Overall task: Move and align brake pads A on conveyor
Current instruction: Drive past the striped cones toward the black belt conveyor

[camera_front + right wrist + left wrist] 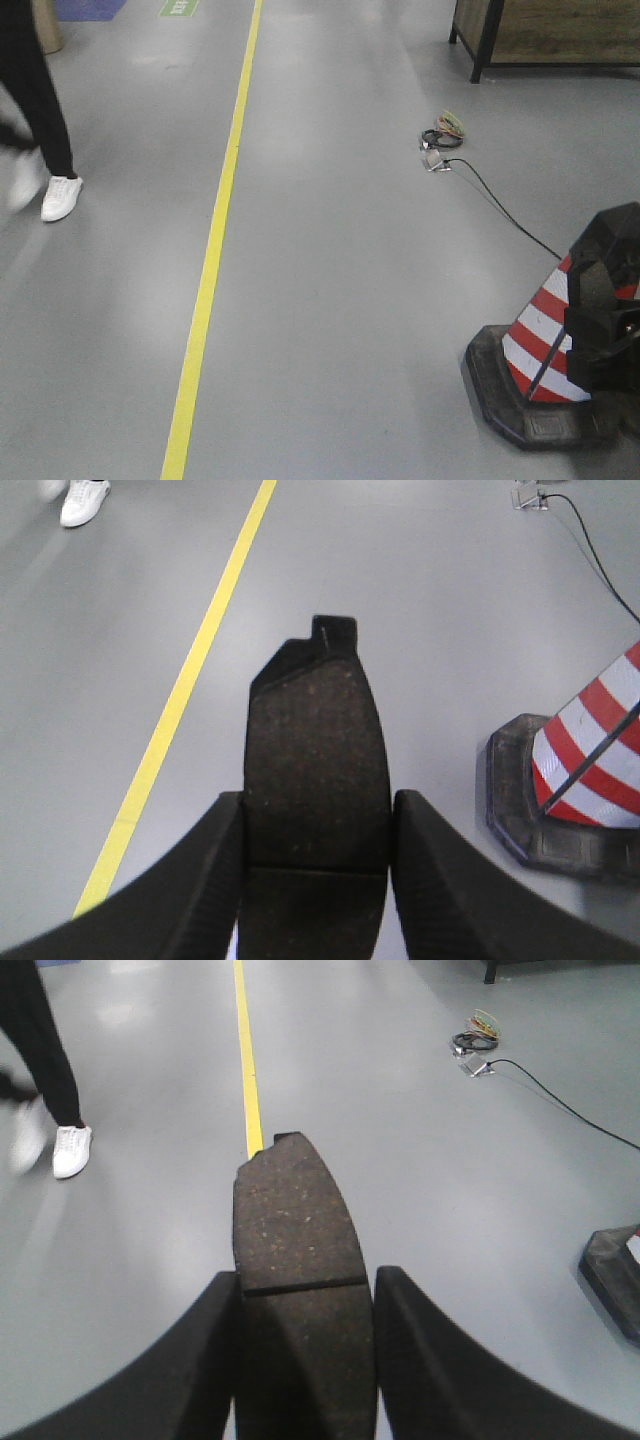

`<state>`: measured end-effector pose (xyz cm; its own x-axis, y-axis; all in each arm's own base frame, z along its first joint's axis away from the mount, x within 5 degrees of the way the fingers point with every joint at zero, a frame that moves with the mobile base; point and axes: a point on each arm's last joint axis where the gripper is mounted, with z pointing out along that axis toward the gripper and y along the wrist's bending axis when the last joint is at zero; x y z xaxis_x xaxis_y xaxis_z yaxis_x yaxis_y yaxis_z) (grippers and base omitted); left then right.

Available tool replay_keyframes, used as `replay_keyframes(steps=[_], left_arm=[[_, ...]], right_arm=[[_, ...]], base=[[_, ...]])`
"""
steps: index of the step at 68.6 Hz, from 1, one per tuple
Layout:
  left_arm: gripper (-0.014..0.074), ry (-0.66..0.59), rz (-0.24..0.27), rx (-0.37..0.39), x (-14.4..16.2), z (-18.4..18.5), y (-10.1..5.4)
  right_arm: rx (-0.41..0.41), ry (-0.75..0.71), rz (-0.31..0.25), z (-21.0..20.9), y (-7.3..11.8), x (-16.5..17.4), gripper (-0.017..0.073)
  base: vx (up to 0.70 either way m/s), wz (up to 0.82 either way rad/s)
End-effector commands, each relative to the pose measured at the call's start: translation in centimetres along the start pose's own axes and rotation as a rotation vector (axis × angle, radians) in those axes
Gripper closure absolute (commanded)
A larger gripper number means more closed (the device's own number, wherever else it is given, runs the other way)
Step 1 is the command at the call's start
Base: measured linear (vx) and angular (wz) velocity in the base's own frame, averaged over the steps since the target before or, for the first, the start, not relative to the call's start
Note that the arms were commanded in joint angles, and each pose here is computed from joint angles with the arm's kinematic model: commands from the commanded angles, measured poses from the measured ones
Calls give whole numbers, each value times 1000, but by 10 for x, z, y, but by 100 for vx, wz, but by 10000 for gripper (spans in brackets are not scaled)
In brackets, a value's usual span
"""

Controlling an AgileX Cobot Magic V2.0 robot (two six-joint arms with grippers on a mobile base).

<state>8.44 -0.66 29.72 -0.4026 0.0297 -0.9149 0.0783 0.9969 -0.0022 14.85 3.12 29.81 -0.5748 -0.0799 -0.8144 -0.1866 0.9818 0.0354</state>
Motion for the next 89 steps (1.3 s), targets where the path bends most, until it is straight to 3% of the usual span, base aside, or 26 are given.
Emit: replay_keyframes(steps=[1,48,89], left_arm=[[522,-114,-8,-5,-17,-4,0],[522,-114,-8,-5,-17,-4,0],[522,-114,-8,-5,-17,-4,0]], right_arm=[[0,-123,-9,-8,0,-17,545],[0,-124,-9,-8,0,-17,545],[0,-123,-9,-8,0,-17,545]], base=[[46,-8],[39,-14],[21,-64]])
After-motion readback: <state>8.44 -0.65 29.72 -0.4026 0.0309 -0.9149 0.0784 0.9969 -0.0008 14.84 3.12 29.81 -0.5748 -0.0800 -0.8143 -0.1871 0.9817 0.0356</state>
